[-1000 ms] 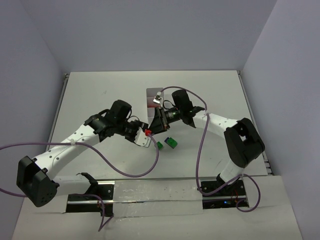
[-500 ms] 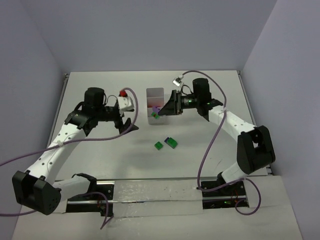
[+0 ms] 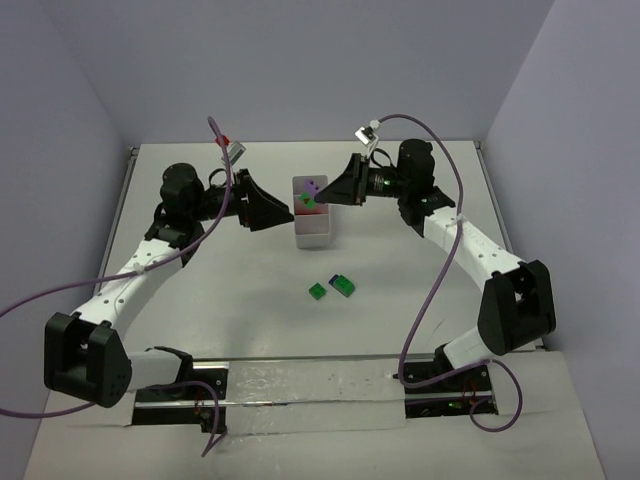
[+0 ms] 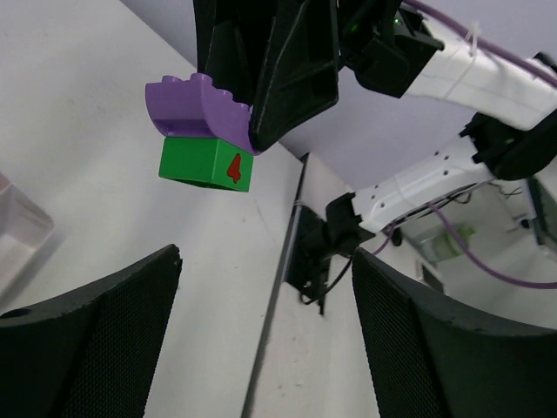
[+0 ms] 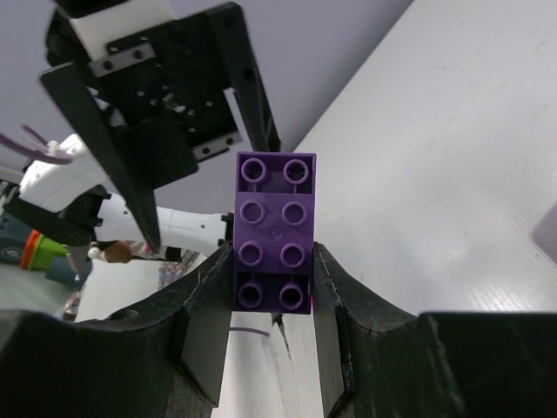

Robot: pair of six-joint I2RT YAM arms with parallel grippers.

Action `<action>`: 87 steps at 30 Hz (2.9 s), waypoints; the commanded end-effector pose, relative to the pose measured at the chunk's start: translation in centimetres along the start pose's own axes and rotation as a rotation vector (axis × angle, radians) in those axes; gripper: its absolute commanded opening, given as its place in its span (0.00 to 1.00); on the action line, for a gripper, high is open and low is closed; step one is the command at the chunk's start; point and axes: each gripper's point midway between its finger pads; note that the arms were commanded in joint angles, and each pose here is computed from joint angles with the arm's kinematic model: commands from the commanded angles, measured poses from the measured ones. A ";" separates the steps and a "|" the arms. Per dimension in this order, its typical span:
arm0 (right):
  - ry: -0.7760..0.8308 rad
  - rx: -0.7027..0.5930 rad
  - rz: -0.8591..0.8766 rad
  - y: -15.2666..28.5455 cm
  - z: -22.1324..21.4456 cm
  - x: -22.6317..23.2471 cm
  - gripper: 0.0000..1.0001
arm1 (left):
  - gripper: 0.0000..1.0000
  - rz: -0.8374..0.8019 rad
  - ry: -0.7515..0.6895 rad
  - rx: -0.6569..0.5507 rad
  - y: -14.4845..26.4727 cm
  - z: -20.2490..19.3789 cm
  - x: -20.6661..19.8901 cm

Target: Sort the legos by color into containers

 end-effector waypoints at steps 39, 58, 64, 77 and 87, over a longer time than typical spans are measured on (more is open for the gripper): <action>0.057 0.067 0.201 -1.6 -0.9 6.0 0.00 | 0.41 -0.108 0.034 -0.081 -1.2 1.6 -2.1; 0.172 -0.007 -0.008 -0.1 4.9 0.7 0.00 | 0.00 0.049 0.065 0.013 2.1 -3.6 2.1; 0.197 0.069 -0.360 -0.1 6.2 -5.5 0.00 | 0.00 0.120 0.015 0.028 3.3 -4.3 3.7; 0.294 0.278 -0.905 0.0 5.8 -14.1 0.00 | 0.00 0.178 -0.061 0.008 3.9 -3.4 4.2; 0.283 0.396 -0.962 -1.6 3.1 -17.4 0.00 | 0.00 0.190 -0.060 0.003 4.2 -3.7 4.1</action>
Point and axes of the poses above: each gripper's point midway between its finger pads, its own y axis back along the fingers, its own x axis along the line the jaws close on, z = x × y, and after that the axes turned 1 degree about -y, right-handed
